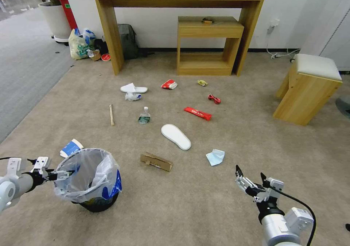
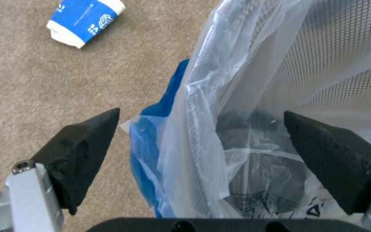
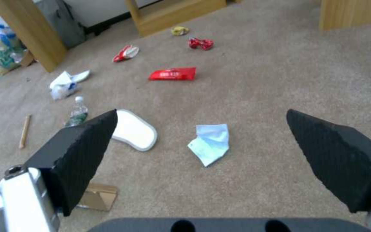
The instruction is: Pick up the trash bin and place the garbage on the floor into it.
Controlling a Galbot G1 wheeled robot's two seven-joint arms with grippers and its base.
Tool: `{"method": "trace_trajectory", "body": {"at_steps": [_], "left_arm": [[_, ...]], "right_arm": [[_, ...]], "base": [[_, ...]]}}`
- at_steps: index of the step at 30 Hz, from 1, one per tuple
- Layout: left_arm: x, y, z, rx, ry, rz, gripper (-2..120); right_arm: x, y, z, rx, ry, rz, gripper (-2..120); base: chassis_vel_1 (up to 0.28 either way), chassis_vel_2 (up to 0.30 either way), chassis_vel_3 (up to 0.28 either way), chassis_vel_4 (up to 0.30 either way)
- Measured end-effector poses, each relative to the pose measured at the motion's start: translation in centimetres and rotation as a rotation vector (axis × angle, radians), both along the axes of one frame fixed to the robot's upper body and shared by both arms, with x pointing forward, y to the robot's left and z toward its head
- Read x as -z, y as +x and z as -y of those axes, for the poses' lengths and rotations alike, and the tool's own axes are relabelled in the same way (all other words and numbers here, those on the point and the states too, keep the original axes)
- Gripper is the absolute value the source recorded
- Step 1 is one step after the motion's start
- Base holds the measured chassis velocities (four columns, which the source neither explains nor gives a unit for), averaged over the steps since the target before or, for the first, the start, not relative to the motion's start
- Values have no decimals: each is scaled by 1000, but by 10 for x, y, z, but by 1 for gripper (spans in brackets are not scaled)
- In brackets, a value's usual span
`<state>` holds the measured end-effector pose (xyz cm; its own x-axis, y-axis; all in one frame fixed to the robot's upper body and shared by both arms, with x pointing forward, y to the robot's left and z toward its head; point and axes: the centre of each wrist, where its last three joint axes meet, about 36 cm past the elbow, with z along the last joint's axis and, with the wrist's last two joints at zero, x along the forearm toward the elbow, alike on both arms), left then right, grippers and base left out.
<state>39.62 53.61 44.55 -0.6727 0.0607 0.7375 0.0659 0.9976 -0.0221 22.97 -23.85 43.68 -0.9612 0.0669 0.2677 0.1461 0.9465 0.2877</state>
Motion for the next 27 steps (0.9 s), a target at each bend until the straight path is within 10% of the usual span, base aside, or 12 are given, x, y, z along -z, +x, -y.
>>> {"method": "trace_trajectory", "body": {"at_steps": [27], "left_arm": [[11, 11, 7, -1, -35, -3, 1]], "right_arm": [[-4, 7, -3, 23, -3, 11, 100]], "base": [[0, 0, 0, 0]]}}
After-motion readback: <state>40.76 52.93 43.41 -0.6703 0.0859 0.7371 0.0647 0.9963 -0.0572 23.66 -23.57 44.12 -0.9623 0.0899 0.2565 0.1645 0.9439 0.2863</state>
